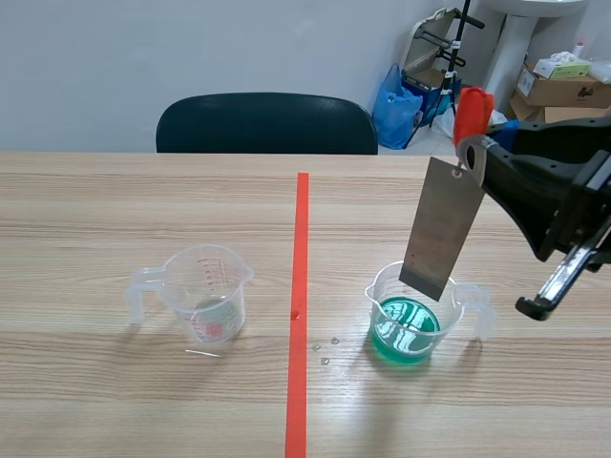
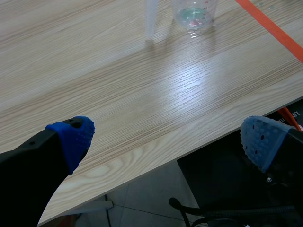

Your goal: Do the redox reaction experiment

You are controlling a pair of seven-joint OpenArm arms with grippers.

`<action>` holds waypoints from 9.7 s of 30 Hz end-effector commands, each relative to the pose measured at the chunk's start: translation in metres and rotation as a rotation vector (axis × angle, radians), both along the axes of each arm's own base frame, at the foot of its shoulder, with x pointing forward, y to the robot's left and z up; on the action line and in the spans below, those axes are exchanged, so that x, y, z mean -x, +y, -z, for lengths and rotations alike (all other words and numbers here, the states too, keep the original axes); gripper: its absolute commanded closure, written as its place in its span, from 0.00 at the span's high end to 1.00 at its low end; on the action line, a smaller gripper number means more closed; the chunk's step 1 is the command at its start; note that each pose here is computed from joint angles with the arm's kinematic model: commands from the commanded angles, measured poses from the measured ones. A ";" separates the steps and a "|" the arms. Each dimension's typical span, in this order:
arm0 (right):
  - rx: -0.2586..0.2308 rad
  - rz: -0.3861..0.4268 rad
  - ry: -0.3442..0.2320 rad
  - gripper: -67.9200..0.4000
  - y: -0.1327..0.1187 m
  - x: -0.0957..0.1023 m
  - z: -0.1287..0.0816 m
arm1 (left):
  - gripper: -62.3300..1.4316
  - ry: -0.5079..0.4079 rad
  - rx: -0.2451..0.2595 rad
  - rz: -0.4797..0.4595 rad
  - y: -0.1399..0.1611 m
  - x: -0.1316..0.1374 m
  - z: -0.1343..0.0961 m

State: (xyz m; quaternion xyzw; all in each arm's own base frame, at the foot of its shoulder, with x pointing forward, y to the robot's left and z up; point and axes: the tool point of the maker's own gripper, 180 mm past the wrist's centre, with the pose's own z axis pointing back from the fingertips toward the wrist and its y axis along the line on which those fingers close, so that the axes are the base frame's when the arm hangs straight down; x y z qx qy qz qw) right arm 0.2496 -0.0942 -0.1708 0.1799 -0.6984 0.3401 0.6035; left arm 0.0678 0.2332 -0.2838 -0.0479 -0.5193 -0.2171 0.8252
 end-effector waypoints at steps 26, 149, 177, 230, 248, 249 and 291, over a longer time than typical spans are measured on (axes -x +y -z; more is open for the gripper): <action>-0.013 -0.004 -0.012 0.03 -0.006 -0.009 0.048 | 1.00 -0.023 0.008 -0.001 -0.001 -0.003 -0.005; -0.070 0.075 0.029 0.03 -0.020 -0.029 0.079 | 1.00 -0.001 -0.002 -0.005 0.001 -0.002 -0.001; -0.070 0.075 0.029 0.02 -0.020 -0.029 0.079 | 1.00 0.000 -0.002 -0.004 0.001 -0.001 -0.001; -0.084 0.054 -0.006 0.03 -0.017 -0.023 0.067 | 1.00 -0.001 -0.002 -0.005 0.001 -0.002 -0.001; -0.037 0.010 -0.044 0.03 -0.008 -0.002 0.027 | 1.00 -0.001 -0.002 -0.005 0.001 -0.002 -0.001; -0.033 0.008 -0.044 0.03 -0.007 -0.002 0.024 | 1.00 -0.001 -0.002 -0.005 0.001 -0.002 -0.001; 0.019 -0.002 -0.127 0.03 0.003 0.005 -0.050 | 1.00 -0.001 -0.002 -0.005 0.001 -0.002 -0.001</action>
